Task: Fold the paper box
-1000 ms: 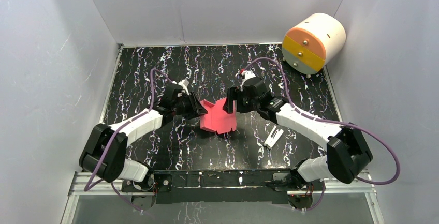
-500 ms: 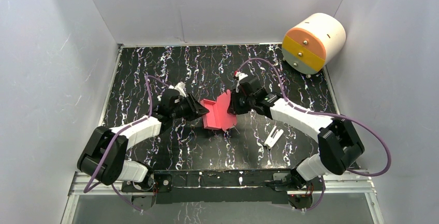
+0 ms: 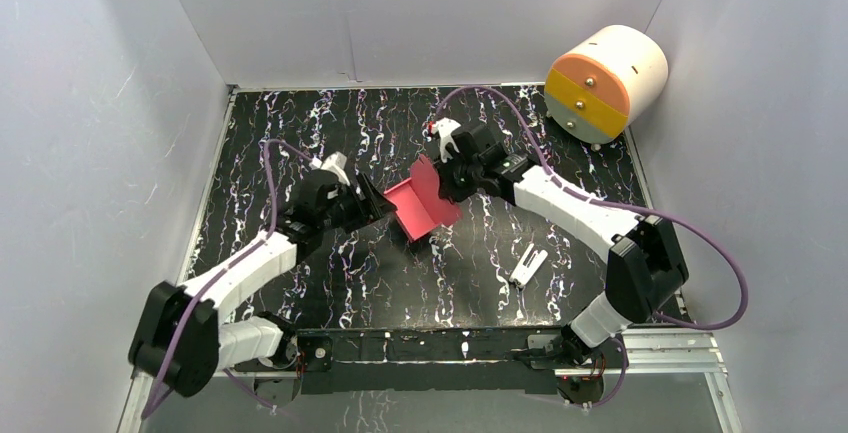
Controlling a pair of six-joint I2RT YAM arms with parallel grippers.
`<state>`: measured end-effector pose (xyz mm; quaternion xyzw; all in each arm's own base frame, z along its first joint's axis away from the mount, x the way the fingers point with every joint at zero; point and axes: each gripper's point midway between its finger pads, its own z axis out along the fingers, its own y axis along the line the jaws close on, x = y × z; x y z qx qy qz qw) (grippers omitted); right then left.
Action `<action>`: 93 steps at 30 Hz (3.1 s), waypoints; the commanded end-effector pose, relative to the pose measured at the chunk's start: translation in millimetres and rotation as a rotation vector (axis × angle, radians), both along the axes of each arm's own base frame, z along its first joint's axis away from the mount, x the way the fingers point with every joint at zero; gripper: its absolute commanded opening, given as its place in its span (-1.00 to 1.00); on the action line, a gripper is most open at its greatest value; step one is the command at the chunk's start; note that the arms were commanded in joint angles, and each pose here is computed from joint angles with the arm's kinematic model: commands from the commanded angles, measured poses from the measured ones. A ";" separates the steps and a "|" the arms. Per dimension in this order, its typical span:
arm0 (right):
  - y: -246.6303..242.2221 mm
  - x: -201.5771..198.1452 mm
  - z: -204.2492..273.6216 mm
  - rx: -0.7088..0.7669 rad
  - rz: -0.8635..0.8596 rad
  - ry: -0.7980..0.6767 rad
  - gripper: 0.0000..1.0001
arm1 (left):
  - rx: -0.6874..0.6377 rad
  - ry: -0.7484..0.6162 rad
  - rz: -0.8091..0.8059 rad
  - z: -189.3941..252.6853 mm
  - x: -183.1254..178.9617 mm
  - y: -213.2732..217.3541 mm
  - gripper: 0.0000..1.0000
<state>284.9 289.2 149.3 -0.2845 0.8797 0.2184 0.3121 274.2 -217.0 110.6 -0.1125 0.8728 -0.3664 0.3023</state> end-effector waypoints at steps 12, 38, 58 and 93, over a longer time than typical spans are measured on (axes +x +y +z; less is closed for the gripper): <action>21.5 2.1 17.6 -0.164 0.553 -0.092 -1.00 | 0.524 -0.337 0.108 83.5 -7.5 105.6 0.54; 66.1 7.6 37.7 -0.232 0.700 -0.290 0.45 | 0.480 -0.367 -0.056 65.1 4.1 100.6 0.61; -6.0 3.1 42.3 0.064 0.339 -0.362 0.56 | 0.418 -0.292 -0.402 61.4 39.7 46.1 0.36; 2.5 3.2 -6.9 0.133 0.427 -0.277 -0.62 | 0.343 -0.233 -0.668 30.4 36.4 -0.8 -0.29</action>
